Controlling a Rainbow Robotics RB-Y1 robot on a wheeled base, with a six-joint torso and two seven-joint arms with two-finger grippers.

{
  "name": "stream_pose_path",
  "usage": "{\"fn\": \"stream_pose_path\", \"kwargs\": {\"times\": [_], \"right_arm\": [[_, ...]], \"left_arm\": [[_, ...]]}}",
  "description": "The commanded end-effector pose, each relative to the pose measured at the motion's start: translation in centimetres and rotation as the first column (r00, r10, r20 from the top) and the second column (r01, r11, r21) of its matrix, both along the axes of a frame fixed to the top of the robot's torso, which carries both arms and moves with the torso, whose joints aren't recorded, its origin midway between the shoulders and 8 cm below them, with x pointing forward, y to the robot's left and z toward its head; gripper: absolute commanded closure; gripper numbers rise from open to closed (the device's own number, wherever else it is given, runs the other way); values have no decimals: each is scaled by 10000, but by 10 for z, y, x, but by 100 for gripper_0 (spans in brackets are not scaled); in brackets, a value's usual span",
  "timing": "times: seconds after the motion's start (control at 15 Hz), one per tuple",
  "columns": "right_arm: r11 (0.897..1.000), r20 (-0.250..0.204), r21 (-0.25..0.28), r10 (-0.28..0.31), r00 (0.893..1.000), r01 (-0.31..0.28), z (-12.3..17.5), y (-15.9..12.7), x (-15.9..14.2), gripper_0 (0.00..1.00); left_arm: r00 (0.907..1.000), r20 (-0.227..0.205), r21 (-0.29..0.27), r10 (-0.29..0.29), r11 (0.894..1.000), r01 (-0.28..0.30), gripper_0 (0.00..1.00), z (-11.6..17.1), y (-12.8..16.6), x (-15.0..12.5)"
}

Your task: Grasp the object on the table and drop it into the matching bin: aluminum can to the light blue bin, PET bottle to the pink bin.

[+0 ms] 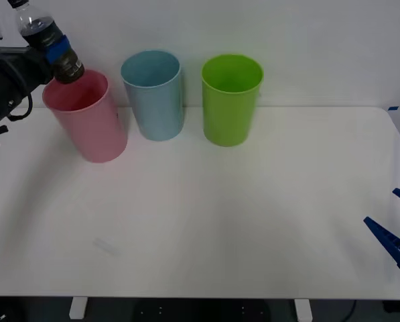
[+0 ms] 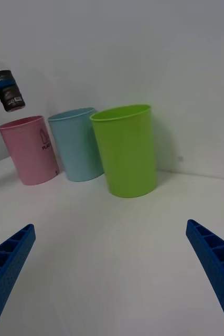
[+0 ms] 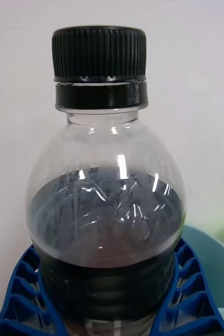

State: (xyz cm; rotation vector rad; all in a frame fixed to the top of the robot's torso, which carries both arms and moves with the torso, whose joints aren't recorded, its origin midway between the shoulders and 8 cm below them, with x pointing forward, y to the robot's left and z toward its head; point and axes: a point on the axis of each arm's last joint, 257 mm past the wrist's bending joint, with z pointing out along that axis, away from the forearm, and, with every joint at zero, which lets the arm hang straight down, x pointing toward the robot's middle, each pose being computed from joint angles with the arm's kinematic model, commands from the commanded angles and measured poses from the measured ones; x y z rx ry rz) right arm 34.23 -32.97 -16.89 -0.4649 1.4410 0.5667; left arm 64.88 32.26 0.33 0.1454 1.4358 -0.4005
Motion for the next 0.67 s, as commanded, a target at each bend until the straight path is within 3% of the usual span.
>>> {"fn": "stream_pose_path", "kwargs": {"times": [0.07,0.47,0.53,0.6,0.67], "right_arm": [[10000,0,0,0,10000,0,0,0,0,0],[10000,0,0,0,10000,0,0,0,0,0],[10000,0,0,0,10000,0,0,0,0,0],[10000,0,0,0,10000,0,0,0,0,0],[10000,0,0,0,10000,0,0,0,0,0]], "left_arm": [[9997,-31,47,235,9997,-235,100,-1,1,17],[9997,0,170,257,9995,-257,100,-3,-3,20],[9997,2,185,258,9995,-258,92,-3,-3,20],[9997,9,214,262,9994,-262,69,-3,-3,20],[9996,37,264,278,9993,-278,0,-2,-2,20]]}}
